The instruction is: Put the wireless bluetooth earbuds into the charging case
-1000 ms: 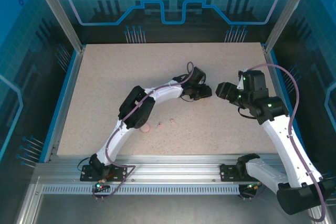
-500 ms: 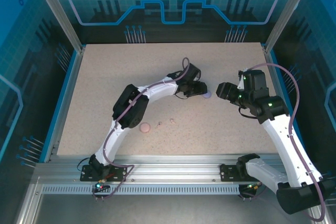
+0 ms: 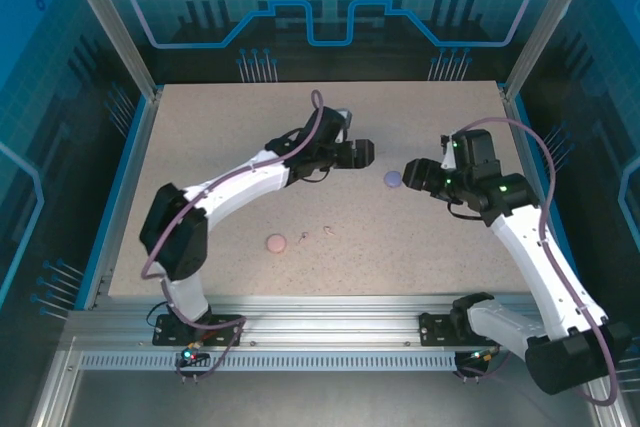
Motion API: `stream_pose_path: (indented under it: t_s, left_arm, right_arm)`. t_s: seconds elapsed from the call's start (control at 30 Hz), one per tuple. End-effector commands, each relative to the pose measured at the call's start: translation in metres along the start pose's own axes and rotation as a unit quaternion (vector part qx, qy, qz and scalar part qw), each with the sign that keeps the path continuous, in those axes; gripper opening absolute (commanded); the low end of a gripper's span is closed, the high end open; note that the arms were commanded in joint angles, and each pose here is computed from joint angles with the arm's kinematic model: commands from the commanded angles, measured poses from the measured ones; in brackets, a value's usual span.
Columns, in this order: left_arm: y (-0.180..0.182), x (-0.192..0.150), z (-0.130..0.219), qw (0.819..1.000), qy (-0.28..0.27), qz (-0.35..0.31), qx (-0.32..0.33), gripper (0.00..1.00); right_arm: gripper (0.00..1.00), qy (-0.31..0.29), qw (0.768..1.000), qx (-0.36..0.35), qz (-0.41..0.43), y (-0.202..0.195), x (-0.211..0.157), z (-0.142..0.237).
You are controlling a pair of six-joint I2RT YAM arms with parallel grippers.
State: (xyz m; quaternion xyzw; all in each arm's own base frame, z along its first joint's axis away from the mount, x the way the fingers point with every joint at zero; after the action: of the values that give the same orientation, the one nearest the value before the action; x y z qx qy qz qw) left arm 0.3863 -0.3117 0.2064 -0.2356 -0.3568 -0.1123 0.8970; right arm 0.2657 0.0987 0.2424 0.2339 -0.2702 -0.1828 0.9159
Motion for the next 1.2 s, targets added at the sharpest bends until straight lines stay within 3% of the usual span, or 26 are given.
stream_pose_path:
  t_s: [0.0, 0.2, 0.37, 0.53, 0.83, 1.17]
  left_arm:
    - [0.026, 0.002, 0.024, 0.999, -0.036, -0.011, 0.038, 0.98]
    - [0.069, -0.010, 0.073, 0.993, -0.097, 0.018, 0.067, 0.99]
    - [0.128, -0.020, 0.123, 0.971, -0.143, 0.160, 0.109, 0.99]
    - [0.151, -0.022, 0.163, 0.958, -0.177, 0.191, 0.123, 0.99]
    - [0.186, -0.025, 0.193, 0.942, -0.199, 0.234, 0.133, 0.99]
    - [0.226, -0.037, 0.217, 0.912, -0.227, 0.305, 0.156, 0.99]
  right_arm:
    - [0.70, 0.036, 0.999, 0.006, 0.028, 0.011, -0.021, -0.016]
    - [0.71, 0.073, 0.994, -0.018, 0.076, 0.038, -0.062, -0.046]
    - [0.71, 0.103, 0.986, -0.034, 0.124, 0.069, -0.099, -0.069]
    - [0.73, 0.131, 0.976, -0.050, 0.168, 0.100, -0.135, -0.092]
    - [0.74, 0.186, 0.938, -0.114, 0.269, 0.143, -0.203, -0.146]
    - [0.72, 0.215, 0.918, -0.188, 0.276, 0.156, -0.250, -0.199]
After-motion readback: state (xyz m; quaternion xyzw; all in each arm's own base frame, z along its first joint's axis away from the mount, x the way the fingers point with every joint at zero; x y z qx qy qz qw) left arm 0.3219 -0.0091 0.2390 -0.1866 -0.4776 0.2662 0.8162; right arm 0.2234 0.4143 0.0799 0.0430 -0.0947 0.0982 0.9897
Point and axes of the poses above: each hand's point on the last joint's axis, 136 mm out from that joint toward the fingers, its own z axis back along the fingers, its own y axis along the line the jaws close on, x = y × z, the point moved 2 cm from there along z, back along the fingers, and after that the axes turned 10 degrees about -z, right-handed, at the moved point
